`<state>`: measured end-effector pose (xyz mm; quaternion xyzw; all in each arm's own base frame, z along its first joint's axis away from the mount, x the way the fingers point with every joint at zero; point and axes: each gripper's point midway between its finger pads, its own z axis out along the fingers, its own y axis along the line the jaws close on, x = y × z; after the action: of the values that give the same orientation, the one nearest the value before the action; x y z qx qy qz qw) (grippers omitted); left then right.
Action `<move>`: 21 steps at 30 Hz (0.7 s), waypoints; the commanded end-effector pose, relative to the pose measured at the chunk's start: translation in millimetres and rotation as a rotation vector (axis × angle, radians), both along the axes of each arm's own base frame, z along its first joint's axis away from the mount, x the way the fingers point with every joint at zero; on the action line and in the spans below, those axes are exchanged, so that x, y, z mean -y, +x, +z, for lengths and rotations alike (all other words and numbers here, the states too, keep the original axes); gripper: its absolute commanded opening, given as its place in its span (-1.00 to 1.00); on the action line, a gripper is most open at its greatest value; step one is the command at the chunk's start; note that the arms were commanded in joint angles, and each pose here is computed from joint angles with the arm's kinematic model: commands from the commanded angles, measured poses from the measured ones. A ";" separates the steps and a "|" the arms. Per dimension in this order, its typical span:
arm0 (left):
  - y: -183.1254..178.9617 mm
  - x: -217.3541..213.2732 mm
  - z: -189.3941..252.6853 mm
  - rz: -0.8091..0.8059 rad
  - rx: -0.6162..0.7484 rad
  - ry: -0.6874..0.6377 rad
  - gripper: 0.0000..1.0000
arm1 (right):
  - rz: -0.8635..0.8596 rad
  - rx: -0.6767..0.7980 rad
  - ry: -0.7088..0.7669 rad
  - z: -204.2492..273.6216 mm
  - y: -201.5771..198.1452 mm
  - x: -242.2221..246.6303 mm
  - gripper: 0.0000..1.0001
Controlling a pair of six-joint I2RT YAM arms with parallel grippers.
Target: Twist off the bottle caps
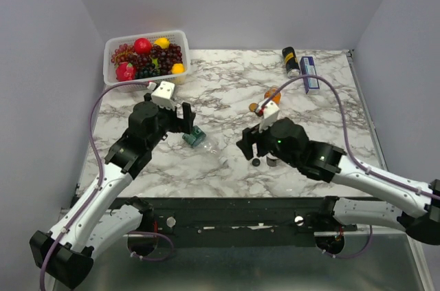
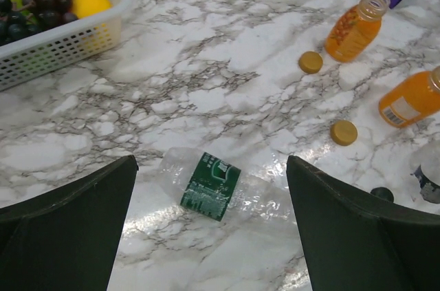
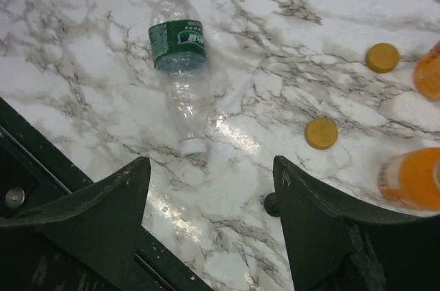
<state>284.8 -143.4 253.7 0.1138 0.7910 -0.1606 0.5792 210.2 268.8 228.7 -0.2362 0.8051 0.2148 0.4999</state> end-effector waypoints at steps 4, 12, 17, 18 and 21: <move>6.6 -22.3 9.2 0.113 0.001 0.030 0.98 | 0.131 -0.148 -0.103 -71.5 -5.4 -72.8 0.54; 9.1 -9.1 1.9 0.069 -0.035 0.001 0.98 | 0.134 -0.252 -0.237 -140.8 -1.9 -89.9 0.47; 6.2 -0.5 2.9 0.020 -0.030 -0.018 0.98 | 0.147 -0.247 -0.282 -156.0 1.6 -92.3 0.46; 6.0 0.6 4.4 0.014 -0.026 -0.022 0.98 | 0.152 -0.245 -0.282 -155.8 2.6 -95.0 0.37; 4.9 2.2 5.7 0.001 -0.021 -0.023 0.98 | 0.145 -0.252 -0.322 -170.1 5.6 -94.8 0.26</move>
<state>291.1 -138.6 241.8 0.0980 0.8109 -0.1457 0.5582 208.7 348.7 63.3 -0.3324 0.8725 0.1483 0.3260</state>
